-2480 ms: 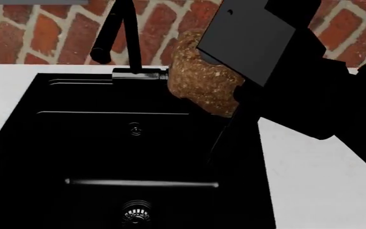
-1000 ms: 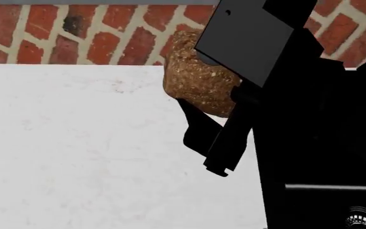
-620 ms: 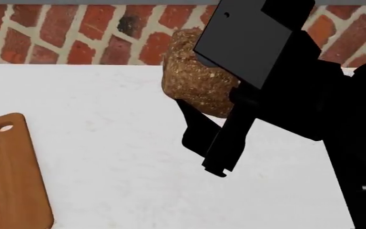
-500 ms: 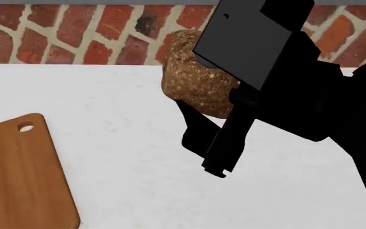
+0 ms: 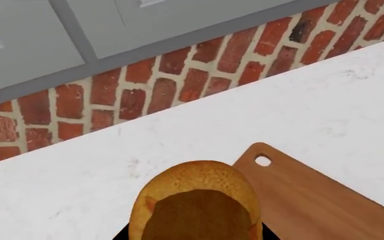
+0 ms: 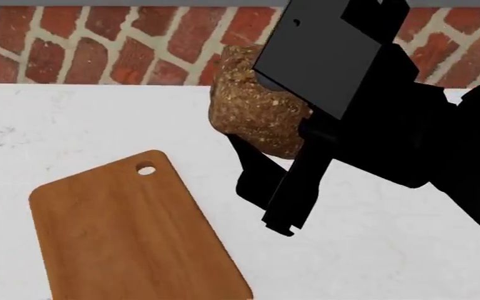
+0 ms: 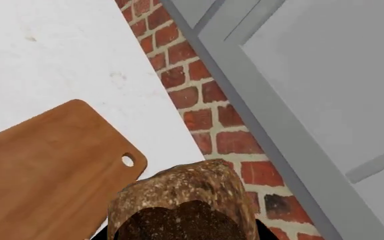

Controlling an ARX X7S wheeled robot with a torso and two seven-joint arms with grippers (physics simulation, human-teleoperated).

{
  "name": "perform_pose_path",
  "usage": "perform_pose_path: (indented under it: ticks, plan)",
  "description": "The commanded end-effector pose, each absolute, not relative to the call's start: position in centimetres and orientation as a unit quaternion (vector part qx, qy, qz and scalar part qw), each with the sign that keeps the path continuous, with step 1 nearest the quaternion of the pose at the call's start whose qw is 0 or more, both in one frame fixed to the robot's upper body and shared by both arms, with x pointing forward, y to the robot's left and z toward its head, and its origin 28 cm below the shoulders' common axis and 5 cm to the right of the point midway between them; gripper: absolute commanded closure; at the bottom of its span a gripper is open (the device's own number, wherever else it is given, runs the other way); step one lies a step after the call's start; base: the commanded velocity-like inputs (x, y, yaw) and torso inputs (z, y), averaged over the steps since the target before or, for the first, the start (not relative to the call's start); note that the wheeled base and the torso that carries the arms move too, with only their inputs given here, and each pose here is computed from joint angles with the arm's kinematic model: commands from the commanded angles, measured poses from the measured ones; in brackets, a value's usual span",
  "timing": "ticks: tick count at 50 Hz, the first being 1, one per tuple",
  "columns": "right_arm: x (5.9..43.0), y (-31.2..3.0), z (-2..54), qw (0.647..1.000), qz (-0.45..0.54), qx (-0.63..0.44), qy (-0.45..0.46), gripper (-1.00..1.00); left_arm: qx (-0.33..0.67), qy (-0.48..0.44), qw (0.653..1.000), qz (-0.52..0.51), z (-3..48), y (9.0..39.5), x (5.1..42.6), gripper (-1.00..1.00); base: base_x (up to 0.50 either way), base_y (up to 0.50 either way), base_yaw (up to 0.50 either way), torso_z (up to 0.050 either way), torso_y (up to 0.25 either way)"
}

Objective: Place all breads on the cutting board.

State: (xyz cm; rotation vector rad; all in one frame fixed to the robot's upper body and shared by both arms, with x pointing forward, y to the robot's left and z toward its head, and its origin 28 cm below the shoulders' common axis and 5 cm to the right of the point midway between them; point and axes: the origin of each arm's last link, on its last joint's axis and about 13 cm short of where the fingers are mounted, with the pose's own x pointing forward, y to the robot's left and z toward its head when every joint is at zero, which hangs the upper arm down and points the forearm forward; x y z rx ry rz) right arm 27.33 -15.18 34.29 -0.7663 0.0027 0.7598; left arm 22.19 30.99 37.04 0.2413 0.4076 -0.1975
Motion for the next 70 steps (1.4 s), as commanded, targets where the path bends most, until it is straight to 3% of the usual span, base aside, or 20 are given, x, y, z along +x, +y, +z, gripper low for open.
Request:
perform_pose_path:
  ticks: [1,20,41,60,70]
  plan:
    - [27.3,-15.4,34.3,0.855,0.364,-0.37,-0.002,1.0,0.118,0.196,0.969,-0.095,37.1,30.8,22.3,1.0,0.0,0.5,0.0,0.0,0.0]
    - [27.4,-15.4,34.0,0.859,0.363,-0.362,0.0,1.0,0.123,0.19,0.969,-0.103,37.5,30.2,23.1,1.0,0.08,0.24,0.0,0.0,0.0]
    - [27.3,-15.5,33.7,0.858,0.363,-0.364,0.001,1.0,0.125,0.185,0.969,-0.106,37.7,29.9,23.3,1.0,0.25,-0.25,0.0,0.0,0.0]
    - [27.0,-15.3,33.4,0.85,0.379,-0.365,0.007,1.0,0.128,0.188,0.968,-0.111,37.5,29.8,23.7,1.0,0.25,0.03,0.0,0.0,0.001]
    - [26.5,-15.1,33.1,0.848,0.388,-0.36,0.021,1.0,0.147,0.208,0.956,-0.145,38.7,28.4,26.8,1.0,0.02,0.0,0.0,0.0,0.0]
